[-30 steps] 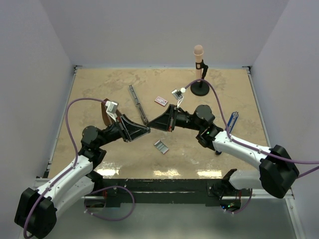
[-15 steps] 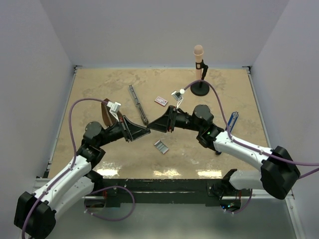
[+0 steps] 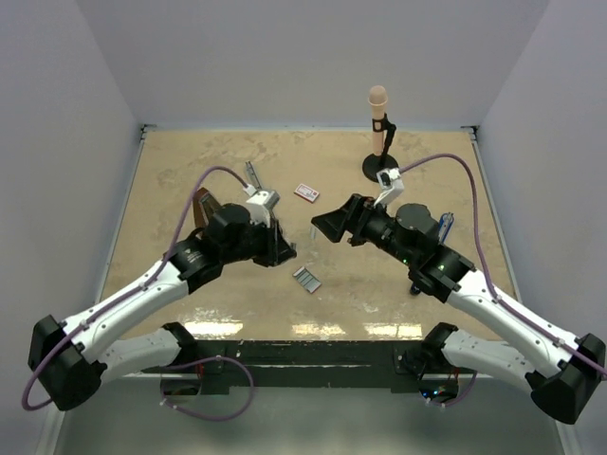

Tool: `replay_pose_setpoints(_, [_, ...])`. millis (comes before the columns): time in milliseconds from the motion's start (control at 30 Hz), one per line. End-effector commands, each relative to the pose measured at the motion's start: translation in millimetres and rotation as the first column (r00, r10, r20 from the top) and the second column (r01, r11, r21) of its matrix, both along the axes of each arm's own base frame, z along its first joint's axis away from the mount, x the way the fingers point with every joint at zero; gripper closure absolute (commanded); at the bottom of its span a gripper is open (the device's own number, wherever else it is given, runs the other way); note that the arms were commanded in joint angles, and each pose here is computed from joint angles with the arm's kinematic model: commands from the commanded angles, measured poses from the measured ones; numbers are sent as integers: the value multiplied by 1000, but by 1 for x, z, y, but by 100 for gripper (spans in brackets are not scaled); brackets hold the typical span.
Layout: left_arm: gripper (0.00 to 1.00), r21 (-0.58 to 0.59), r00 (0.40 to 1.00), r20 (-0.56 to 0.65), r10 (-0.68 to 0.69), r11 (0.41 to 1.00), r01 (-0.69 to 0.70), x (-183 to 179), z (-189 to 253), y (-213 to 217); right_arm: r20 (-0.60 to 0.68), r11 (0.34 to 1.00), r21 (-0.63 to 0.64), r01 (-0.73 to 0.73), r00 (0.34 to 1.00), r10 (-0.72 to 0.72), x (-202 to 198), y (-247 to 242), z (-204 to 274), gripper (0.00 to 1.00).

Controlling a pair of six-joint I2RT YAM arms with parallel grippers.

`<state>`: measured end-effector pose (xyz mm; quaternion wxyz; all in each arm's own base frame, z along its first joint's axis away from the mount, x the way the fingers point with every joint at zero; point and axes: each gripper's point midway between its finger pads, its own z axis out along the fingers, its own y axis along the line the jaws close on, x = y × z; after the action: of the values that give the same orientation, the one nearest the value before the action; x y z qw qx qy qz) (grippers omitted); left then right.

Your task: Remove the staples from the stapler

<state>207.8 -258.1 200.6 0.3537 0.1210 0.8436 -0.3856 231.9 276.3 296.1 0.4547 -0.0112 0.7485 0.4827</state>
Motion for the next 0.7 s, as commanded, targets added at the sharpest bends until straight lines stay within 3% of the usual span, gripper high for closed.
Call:
replay_pose_setpoints(0, [92, 284, 1000, 22, 11, 959, -17, 4, -32, 1, 5, 963, -174, 205, 978, -207, 12, -46, -26, 9])
replay_pose_setpoints(133, [96, 377, 999, 40, -34, 926, 17, 5, -45, -21, 21, 946, -179, 271, 962, -272, 2, -73, -31, 1])
replay_pose_setpoints(333, [96, 524, 997, 15, -74, 850, 55, 9, -83, -34, 19, 912, -215, 350, 935, -355, -9, -105, -42, 1])
replay_pose_setpoints(667, [93, 604, 981, -33, -190, 778, 171, 9, -117, -50, 61, 873, -161, 461, 887, -457, -18, -139, -18, 1])
